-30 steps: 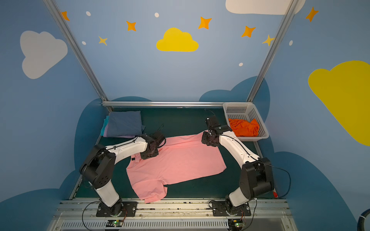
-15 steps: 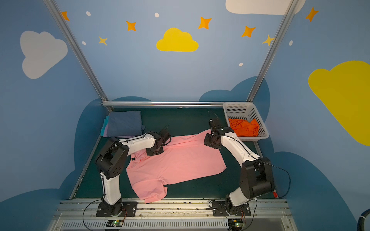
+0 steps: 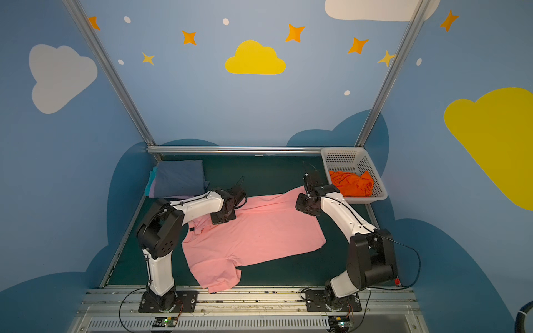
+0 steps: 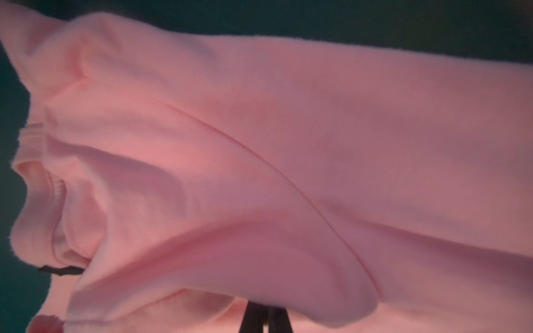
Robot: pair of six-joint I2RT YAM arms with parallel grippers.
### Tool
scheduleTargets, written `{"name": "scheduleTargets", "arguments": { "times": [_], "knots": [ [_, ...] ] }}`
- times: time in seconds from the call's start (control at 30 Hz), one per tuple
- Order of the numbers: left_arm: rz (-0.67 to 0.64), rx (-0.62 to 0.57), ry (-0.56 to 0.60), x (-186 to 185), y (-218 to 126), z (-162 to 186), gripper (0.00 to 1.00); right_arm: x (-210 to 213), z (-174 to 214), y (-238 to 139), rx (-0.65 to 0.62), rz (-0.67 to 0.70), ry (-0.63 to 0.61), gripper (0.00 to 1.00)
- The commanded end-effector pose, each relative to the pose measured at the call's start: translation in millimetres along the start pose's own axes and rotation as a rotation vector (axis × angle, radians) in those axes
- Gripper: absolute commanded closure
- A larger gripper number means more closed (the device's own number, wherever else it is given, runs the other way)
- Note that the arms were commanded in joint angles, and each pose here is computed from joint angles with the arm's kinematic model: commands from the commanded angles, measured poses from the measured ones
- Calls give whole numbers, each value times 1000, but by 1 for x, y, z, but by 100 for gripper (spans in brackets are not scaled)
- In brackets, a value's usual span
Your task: Fold and stack the t-shirts
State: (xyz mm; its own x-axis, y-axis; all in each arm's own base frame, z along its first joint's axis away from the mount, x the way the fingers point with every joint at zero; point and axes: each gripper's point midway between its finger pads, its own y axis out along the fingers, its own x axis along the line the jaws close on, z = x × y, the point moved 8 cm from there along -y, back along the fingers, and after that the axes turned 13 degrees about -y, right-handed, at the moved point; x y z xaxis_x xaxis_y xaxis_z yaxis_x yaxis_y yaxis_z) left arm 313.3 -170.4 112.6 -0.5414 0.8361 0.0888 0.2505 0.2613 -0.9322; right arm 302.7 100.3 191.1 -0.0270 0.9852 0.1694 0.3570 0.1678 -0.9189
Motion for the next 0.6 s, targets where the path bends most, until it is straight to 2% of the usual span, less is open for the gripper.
{"name": "scheduleTargets", "arguments": {
  "times": [0.0, 0.13, 0.3, 0.57],
  "knots": [
    [54, 29, 5, 12, -32, 4, 96, 0, 4, -10, -15, -18, 15, 57],
    [77, 67, 6, 20, -41, 15, 96, -1, 8, -13, -20, -24, 14, 57],
    [100, 151, 14, 19, -33, 35, 96, -2, 12, -16, -17, -17, 7, 57],
    [121, 246, 56, -8, -15, 58, 96, -4, 15, -19, -20, -10, 2, 57]
  ]
}}
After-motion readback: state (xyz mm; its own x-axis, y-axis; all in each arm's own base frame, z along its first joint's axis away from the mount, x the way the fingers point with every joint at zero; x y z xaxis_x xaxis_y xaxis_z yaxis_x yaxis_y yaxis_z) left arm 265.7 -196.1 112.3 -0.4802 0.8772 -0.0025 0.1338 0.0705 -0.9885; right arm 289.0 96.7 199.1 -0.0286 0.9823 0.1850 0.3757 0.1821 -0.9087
